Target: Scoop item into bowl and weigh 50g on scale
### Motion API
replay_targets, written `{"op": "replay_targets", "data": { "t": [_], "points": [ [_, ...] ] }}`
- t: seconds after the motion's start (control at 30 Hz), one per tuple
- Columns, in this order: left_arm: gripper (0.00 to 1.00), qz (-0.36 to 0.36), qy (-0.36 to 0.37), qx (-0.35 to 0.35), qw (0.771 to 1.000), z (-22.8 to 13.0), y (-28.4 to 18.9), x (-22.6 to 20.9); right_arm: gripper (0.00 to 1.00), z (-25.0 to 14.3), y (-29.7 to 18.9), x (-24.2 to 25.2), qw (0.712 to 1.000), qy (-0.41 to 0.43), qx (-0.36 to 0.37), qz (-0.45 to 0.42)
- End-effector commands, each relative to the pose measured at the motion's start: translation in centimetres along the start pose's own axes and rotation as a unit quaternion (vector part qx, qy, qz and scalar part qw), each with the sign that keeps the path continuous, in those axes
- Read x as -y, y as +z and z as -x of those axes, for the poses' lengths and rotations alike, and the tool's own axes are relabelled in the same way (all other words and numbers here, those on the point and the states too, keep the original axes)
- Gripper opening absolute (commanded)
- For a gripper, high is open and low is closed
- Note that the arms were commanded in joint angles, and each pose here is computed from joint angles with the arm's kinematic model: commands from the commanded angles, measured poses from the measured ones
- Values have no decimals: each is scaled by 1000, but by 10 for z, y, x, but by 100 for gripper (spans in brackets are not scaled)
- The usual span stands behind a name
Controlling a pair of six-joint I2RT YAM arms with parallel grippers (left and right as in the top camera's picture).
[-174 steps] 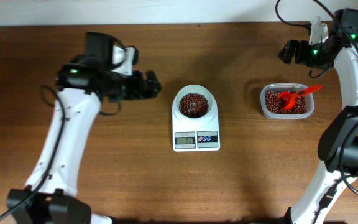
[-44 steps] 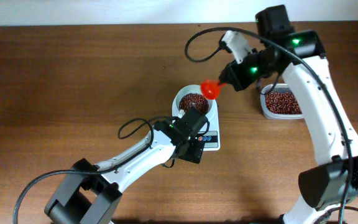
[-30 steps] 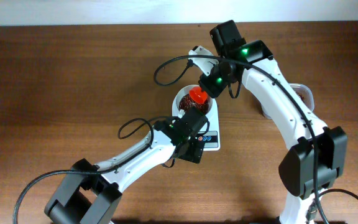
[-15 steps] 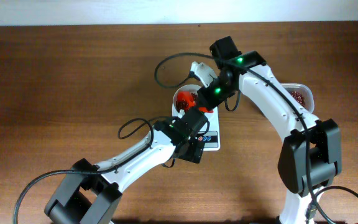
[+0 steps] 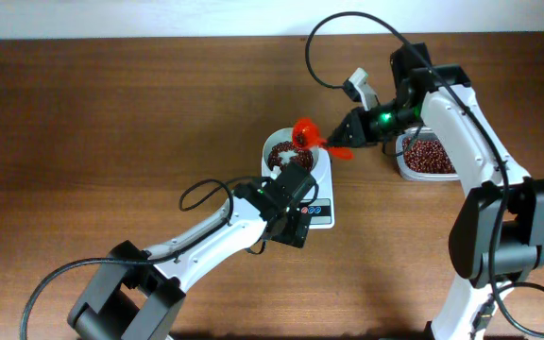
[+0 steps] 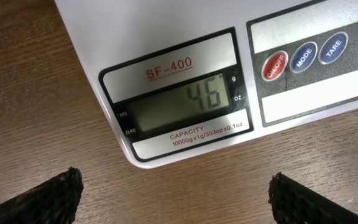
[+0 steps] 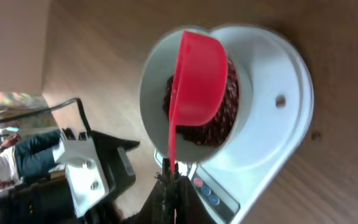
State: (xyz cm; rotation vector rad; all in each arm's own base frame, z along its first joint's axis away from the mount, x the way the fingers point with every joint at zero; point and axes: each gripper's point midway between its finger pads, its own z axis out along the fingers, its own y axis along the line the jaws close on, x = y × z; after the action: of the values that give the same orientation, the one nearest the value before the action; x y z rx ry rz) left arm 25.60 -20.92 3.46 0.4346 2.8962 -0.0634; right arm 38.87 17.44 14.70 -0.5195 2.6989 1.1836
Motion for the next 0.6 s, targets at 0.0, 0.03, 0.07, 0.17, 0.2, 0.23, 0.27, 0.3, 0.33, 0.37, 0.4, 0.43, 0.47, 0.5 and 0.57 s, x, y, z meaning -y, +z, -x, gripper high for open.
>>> {"op": "replay_targets", "data": {
  "t": [0.0,0.03,0.07,0.17,0.2,0.23,0.27,0.3,0.33,0.37,0.4,0.43,0.47,0.5,0.57],
  "points": [
    [99,1,-3,-6,1000,-2,2,-1,4,12,-38,-22,996,-66,28,-56],
    [99,1,-3,-5,1000,-2,2,-1,4,13,-45,-26,994,-75,30,-73],
    [99,0,-3,-5,1000,-2,2,-1,4,14,-49,-30,992,-82,30,-87],
    [99,0,-4,-4,1000,-2,3,-1,4,15,-55,-33,983,-108,28,-143],
    [99,0,-4,-4,1000,-2,3,-1,4,16,-55,-34,977,-123,22,-175],
    [99,0,-4,-4,1000,-2,3,-1,4,16,-51,-38,971,-147,14,-187],
    [99,0,-3,-4,1000,-2,3,-1,4,15,-46,-45,964,-182,2,-192],
    [99,0,-3,-4,1000,-2,3,-1,4,16,-44,-45,957,-194,-4,-216],
    [99,0,-3,-4,1000,-2,3,-1,4,17,-45,-43,947,-204,-11,-250],
    [99,0,-3,-4,1000,-2,3,-1,4,19,-45,-41,936,-214,-16,-279],
    [99,0,-3,-4,1000,-2,3,-1,4,20,-42,-43,927,-234,-23,-293],
    [99,0,-3,-5,1000,-2,3,-1,4,19,-37,-48,921,-256,-30,-291],
    [99,0,-3,-5,1000,-2,2,-1,4,18,-32,-53,916,-273,-37,-291],
    [99,1,-3,-5,1000,-2,2,-1,4,19,-32,-52,905,-282,-43,-317],
    [99,1,-3,-6,1000,-2,2,-1,4,21,-33,-50,889,-293,-46,-349]
  ]
}}
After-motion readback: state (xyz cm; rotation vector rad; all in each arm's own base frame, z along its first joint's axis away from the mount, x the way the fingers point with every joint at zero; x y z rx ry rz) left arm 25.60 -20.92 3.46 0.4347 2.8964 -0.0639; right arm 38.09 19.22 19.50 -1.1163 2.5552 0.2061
